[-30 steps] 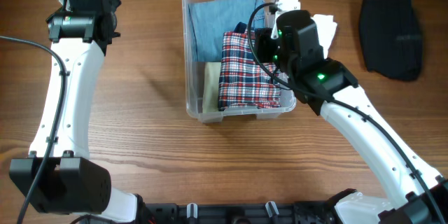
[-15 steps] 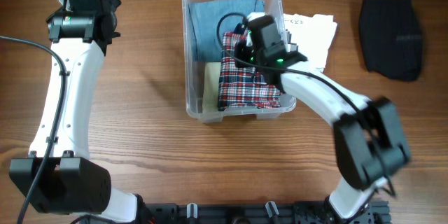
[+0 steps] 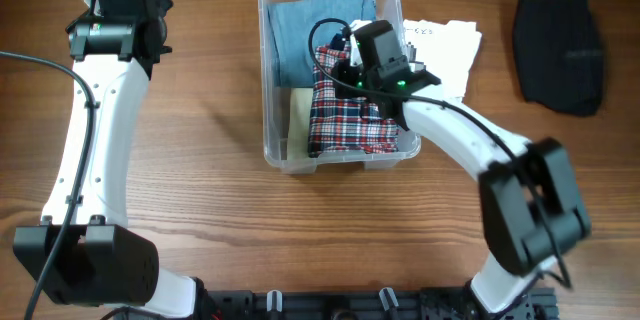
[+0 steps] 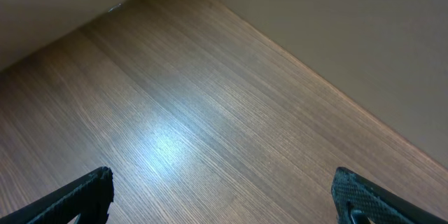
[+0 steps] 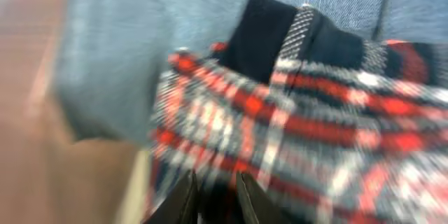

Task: Pack container
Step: 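Press and tuck the plaid shirt into the box with the right gripper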

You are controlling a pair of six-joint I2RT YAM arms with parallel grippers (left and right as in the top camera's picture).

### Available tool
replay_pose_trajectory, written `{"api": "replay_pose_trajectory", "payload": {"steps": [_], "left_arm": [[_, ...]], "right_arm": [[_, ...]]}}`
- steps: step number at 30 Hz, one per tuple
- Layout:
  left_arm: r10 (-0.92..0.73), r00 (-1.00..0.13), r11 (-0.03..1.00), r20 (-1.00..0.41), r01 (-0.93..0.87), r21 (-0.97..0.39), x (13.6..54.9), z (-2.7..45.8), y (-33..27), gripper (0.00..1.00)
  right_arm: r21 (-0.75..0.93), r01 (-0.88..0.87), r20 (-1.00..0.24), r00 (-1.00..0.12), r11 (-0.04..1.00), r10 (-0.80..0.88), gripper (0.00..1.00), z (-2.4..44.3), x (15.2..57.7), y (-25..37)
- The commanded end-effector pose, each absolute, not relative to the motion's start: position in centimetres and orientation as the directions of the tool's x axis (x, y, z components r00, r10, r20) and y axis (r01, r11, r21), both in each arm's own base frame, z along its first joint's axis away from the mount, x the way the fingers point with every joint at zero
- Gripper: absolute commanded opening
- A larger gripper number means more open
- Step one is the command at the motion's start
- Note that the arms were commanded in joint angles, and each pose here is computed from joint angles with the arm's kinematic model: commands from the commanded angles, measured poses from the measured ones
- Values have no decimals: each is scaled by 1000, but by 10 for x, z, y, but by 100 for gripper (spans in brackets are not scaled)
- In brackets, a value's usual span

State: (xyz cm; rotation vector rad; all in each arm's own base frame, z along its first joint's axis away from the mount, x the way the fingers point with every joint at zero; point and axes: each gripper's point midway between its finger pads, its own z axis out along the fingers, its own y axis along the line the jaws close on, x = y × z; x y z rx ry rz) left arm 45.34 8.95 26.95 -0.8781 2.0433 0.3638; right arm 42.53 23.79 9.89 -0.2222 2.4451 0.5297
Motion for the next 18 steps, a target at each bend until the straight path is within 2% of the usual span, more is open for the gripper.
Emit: {"api": "replay_pose_trajectory", "payload": {"steps": [1,7,12,18], "left_arm": [[-444,-382,701,-810,-711,-49,453,268,94,100],[-444,-382,701,-810,-711,-49,453,268,94,100],[-444,-382,701,-810,-711,-49,453,268,94,100],[-444,-382,701,-810,-711,-49,453,268,94,100]], "right_arm": [[323,-326,-687,-727,888,-17,18,171,406,233],[207,-229,-621,-782,951,-53,11,184,362,186],[160,-196,-473,-875,967,-99,4,153,328,169],[132,-145,-341,-935,981,-93,4,129,299,154]]}}
